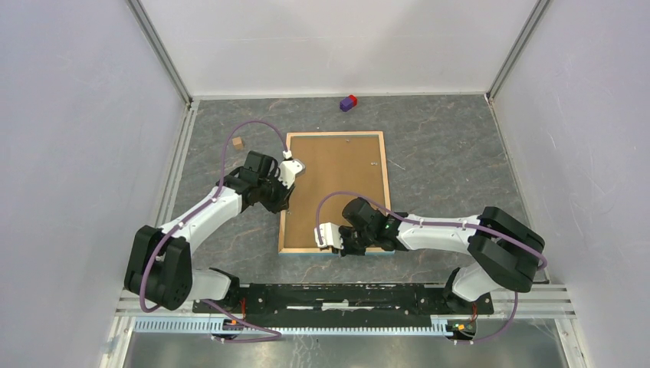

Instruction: Take the photo out of the frame

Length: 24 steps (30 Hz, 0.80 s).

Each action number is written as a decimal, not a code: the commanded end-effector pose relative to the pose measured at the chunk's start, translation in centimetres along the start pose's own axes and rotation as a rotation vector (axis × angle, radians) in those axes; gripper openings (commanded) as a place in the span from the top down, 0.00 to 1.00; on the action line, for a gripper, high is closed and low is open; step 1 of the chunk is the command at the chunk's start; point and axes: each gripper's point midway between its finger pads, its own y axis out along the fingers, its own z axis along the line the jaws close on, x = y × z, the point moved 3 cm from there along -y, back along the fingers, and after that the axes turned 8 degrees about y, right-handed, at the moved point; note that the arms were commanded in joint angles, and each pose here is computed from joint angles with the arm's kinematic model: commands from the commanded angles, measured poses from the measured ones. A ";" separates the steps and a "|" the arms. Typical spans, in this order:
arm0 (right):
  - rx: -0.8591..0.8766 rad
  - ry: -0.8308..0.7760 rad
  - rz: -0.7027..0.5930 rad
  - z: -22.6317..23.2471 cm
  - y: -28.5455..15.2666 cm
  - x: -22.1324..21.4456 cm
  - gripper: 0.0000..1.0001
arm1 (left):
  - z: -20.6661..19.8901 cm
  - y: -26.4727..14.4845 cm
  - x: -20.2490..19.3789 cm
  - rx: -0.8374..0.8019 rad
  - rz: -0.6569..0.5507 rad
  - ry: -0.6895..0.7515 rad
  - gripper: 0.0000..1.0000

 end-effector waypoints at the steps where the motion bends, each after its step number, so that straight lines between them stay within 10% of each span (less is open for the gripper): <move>1: 0.068 0.012 0.070 1.1 0.7 -1.8 1.00 | 1.4 0.8 1.0 0.054 -0.036 0.067 0.98; 24: 0.100 0.012 0.075 1.5 1.0 -2.0 1.00 | -0.8 1.0 2.7 0.025 -0.203 0.372 0.98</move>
